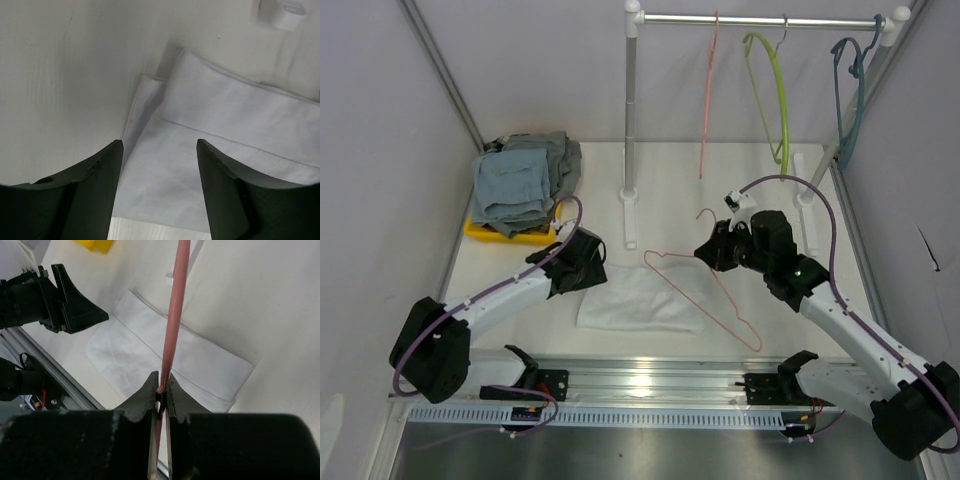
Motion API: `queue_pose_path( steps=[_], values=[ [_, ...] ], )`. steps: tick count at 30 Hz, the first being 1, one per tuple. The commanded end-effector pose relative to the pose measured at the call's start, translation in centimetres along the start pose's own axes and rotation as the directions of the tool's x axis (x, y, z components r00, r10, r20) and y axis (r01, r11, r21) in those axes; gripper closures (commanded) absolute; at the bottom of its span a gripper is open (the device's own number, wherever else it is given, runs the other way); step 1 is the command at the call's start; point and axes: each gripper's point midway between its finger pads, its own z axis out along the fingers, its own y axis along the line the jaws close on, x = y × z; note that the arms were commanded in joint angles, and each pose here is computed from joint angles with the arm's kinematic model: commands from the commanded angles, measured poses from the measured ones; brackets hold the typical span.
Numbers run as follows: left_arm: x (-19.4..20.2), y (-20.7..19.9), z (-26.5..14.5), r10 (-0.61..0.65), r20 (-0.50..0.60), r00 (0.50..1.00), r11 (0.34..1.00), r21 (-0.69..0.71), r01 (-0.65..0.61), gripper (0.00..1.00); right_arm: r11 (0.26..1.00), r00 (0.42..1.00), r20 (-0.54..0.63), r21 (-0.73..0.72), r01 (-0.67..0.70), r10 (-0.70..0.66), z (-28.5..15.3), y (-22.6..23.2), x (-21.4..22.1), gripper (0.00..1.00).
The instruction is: Place the skirt on the hanger
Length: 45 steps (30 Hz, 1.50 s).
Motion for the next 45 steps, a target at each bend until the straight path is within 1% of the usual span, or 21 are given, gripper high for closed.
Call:
queue_pose_path(
  steps=[1, 3, 4, 5, 8, 9, 10, 14, 17, 21, 22, 24, 25, 26, 27, 29, 31, 34, 38, 41, 45],
  values=[
    [-2.8, -1.2, 0.7, 0.025, 0.060, 0.998, 1.000, -0.009, -0.025, 0.36, 0.985, 0.986, 0.142, -0.134, 0.109, -0.090, 0.6, 2.6, -3.6, 1.00],
    [-3.9, -2.0, 1.0, 0.048, 0.075, 0.996, 0.999, -0.005, -0.048, 0.37, 0.979, 0.978, 0.175, -0.145, 0.143, -0.117, 0.9, 2.7, -4.2, 1.00],
    [-3.7, -2.0, 1.6, 0.066, 0.060, 0.996, 0.998, -0.015, -0.066, 0.38, 0.978, 0.977, 0.178, -0.149, 0.148, -0.121, 1.2, 2.6, -4.3, 1.00],
    [-4.3, -2.7, 1.7, 0.087, 0.068, 0.994, 0.996, -0.002, -0.087, 0.38, 0.976, 0.970, 0.206, -0.147, 0.159, -0.128, 1.2, 2.3, -5.1, 1.00],
    [-4.9, -3.6, 2.4, 0.109, 0.069, 0.992, 0.994, 0.010, -0.110, 0.40, 0.973, 0.967, 0.226, -0.173, 0.155, -0.114, 1.6, 1.5, -5.9, 1.00],
    [-4.9, -3.8, 2.7, 0.112, 0.057, 0.992, 0.993, 0.013, -0.113, 0.40, 0.977, 0.968, 0.231, -0.164, 0.139, -0.099, 1.6, 0.4, -6.1, 1.00],
    [-5.3, -4.0, 3.0, 0.111, 0.052, 0.992, 0.994, 0.016, -0.112, 0.41, 0.968, 0.969, 0.231, -0.207, 0.140, -0.091, 1.9, 0.6, -6.2, 1.00],
    [-3.9, -4.0, 5.1, 0.142, -0.019, 0.990, 0.990, 0.011, -0.142, 0.43, 0.960, 0.976, 0.199, -0.246, 0.136, -0.088, 3.0, -0.3, -6.1, 1.00],
    [-3.5, -4.3, 5.8, 0.147, -0.029, 0.989, 0.989, 0.027, -0.146, 0.44, 0.950, 0.977, 0.194, -0.277, 0.144, -0.091, 3.8, -0.4, -6.2, 1.00],
    [-3.2, -4.4, 6.6, 0.151, -0.043, 0.988, 0.988, 0.040, -0.150, 0.48, 0.950, 0.979, 0.177, -0.274, 0.152, -0.105, 5.1, -1.3, -6.2, 1.00],
    [-3.2, -4.7, 6.6, 0.152, -0.045, 0.987, 0.987, 0.054, -0.149, 0.54, 0.949, 0.979, 0.173, -0.275, 0.157, -0.112, 5.2, -1.4, -6.3, 1.00],
    [-3.2, -5.0, 6.4, 0.152, -0.042, 0.988, 0.986, 0.076, -0.148, 0.64, 0.953, 0.978, 0.169, -0.257, 0.163, -0.121, 5.7, -2.1, -6.3, 1.00],
    [-3.3, -5.2, 6.2, 0.149, -0.040, 0.988, 0.986, 0.086, -0.145, 0.74, 0.954, 0.978, 0.168, -0.251, 0.166, -0.126, 5.7, -2.4, -6.4, 1.00],
    [-3.4, -5.5, 6.0, 0.150, -0.041, 0.988, 0.984, 0.101, -0.145, 0.78, 0.955, 0.977, 0.172, -0.245, 0.166, -0.125, 5.7, -2.8, -6.6, 1.00],
    [-3.4, -5.6, 5.8, 0.153, -0.040, 0.987, 0.983, 0.110, -0.148, 0.86, 0.951, 0.979, 0.165, -0.264, 0.161, -0.120, 5.9, -2.9, -6.5, 1.00],
    [-3.7, -6.1, 4.9, 0.159, -0.032, 0.987, 0.978, 0.144, -0.153, 0.92, 0.943, 0.975, 0.186, -0.283, 0.173, -0.123, 5.9, -2.9, -7.2, 1.00],
    [-3.6, -6.2, 4.3, 0.166, -0.033, 0.986, 0.974, 0.161, -0.159, 1.00, 0.935, 0.977, 0.174, -0.308, 0.176, -0.126, 6.5, -2.8, -7.1, 1.00],
    [-3.8, -6.9, 2.9, 0.183, -0.024, 0.983, 0.961, 0.216, -0.174, 1.00, 0.931, 0.976, 0.157, -0.309, 0.193, -0.151, 7.4, -3.3, -7.3, 1.00],
    [-4.1, -7.5, 0.8, 0.212, 0.002, 0.977, 0.935, 0.289, -0.203, 1.00, 0.943, 0.979, 0.149, -0.282, 0.177, -0.139, 8.1, -4.8, -7.4, 1.00],
    [-4.0, -9.0, -0.6, 0.244, 0.014, 0.970, 0.894, 0.385, -0.230, 1.00, 0.953, 0.983, 0.145, -0.265, 0.150, -0.114, 8.4, -5.9, -7.5, 1.00],
    [-3.8, -10.8, -1.8, 0.293, 0.011, 0.956, 0.836, 0.482, -0.262, 1.00, 0.939, 0.983, 0.152, -0.311, 0.145, -0.101, 7.8, -5.0, -8.2, 1.00]
  ],
)
